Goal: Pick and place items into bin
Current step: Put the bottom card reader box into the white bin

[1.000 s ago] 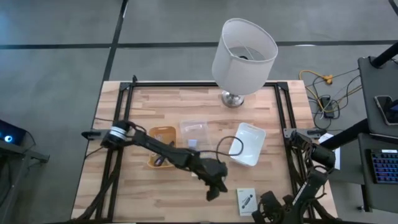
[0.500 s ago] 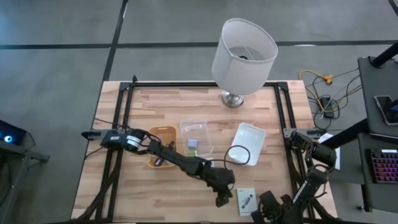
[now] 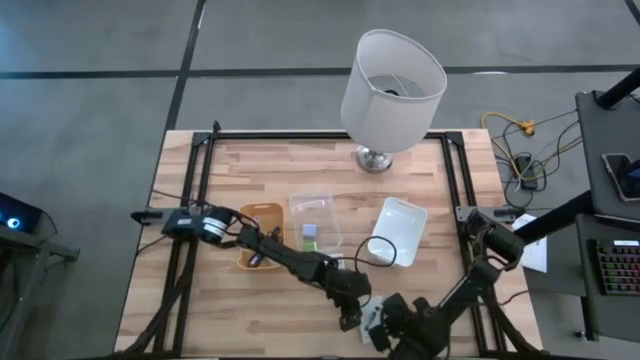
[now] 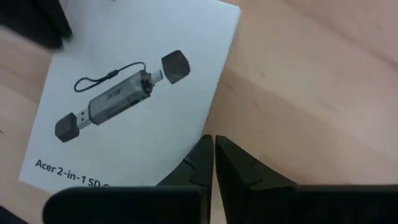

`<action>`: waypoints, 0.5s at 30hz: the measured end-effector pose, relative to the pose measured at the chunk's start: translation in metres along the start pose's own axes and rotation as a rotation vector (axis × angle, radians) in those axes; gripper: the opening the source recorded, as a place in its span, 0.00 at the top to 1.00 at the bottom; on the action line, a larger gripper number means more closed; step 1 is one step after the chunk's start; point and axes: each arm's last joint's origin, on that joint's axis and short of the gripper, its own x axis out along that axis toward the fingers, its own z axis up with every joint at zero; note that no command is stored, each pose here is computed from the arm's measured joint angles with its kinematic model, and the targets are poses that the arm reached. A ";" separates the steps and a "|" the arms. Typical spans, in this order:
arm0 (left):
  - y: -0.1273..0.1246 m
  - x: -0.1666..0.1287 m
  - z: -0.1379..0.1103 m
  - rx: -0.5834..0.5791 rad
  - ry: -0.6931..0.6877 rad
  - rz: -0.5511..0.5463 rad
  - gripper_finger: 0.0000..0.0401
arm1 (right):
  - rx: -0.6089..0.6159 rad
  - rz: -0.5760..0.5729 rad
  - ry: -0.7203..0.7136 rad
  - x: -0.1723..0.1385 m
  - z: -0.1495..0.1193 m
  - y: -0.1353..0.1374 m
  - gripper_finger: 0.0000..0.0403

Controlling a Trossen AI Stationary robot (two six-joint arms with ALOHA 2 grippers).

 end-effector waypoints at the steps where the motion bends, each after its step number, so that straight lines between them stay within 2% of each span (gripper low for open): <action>1: -0.001 -0.001 0.001 -0.011 0.003 -0.011 1.00 | -0.007 0.001 0.000 0.001 0.003 0.001 0.98; 9: 0.005 0.000 -0.016 -0.017 0.102 0.046 1.00 | -0.075 0.019 0.006 -0.001 0.016 0.008 0.98; 15: 0.011 0.002 -0.024 -0.005 0.112 0.075 1.00 | -0.082 0.041 0.013 -0.002 0.017 0.010 0.98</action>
